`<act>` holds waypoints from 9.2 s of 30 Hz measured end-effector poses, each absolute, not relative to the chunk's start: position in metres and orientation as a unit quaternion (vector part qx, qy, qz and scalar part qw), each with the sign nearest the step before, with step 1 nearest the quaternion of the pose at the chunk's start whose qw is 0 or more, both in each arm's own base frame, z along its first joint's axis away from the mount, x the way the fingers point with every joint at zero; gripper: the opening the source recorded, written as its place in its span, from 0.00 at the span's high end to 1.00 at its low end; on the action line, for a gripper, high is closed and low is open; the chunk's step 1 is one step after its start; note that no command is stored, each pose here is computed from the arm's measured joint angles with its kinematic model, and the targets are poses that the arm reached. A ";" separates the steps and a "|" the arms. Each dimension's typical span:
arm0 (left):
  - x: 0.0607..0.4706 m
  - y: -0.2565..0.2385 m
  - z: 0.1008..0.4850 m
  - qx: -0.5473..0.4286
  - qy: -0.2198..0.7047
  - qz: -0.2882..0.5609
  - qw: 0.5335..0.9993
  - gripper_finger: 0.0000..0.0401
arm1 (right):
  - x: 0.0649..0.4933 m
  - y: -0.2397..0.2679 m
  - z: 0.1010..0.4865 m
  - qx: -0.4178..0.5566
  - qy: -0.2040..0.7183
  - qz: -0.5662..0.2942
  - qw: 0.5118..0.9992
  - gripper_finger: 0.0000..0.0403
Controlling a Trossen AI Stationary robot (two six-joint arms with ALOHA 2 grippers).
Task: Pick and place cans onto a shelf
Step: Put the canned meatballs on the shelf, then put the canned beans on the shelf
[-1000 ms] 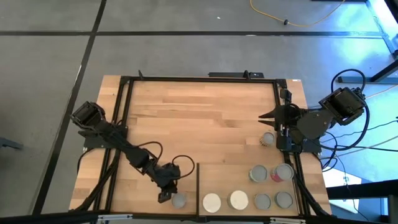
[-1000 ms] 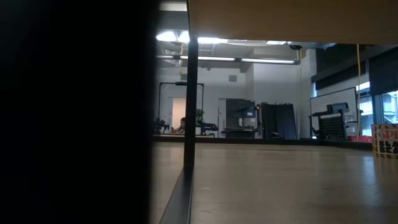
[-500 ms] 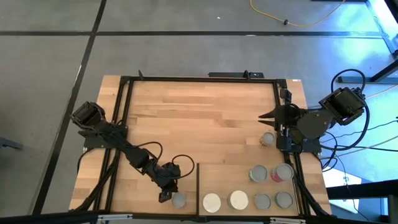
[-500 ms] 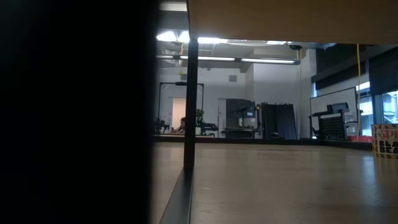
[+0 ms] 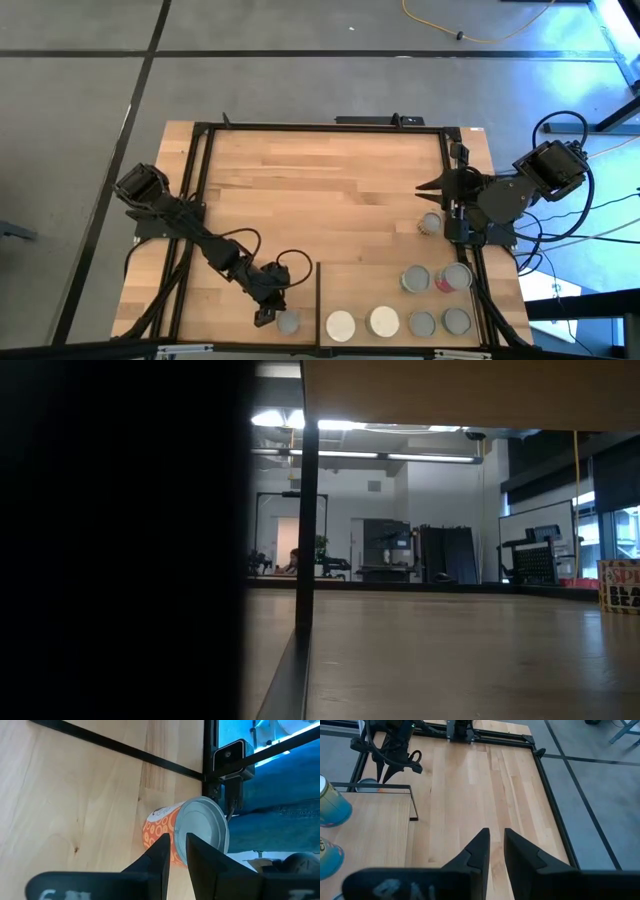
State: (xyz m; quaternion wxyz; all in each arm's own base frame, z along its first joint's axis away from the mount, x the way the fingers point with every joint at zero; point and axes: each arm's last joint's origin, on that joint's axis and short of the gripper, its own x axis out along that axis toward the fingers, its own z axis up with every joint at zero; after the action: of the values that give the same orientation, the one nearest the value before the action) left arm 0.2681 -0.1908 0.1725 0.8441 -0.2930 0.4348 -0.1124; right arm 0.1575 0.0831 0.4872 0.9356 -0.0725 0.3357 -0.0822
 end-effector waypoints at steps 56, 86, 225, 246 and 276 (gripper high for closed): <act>0.255 -0.123 0.309 -0.130 0.482 -0.018 0.867 1.00 | 0.158 0.083 0.487 -0.074 0.336 -0.082 0.935 0.85; 0.356 -0.031 0.440 0.133 0.333 -0.098 0.928 1.00 | 0.158 0.080 0.489 -0.052 0.307 -0.144 0.939 0.85; 0.352 -0.044 0.458 0.095 0.329 -0.038 0.939 0.86 | 0.101 0.035 0.459 0.061 0.313 -0.209 0.925 0.85; 0.295 0.054 0.482 0.088 0.372 0.093 0.919 0.86 | 0.122 -0.007 0.325 0.301 0.524 -0.390 0.695 0.85; 0.290 0.081 0.483 0.047 0.365 0.146 0.918 0.86 | 0.141 -0.043 0.207 0.278 0.687 -0.210 0.638 0.85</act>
State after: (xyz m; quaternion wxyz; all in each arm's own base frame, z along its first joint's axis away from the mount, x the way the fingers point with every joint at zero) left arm 0.2896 0.0812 0.4829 0.9182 0.0472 0.3650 0.1464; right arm 0.1407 -0.0432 0.2067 0.6376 0.2781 0.6869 -0.2103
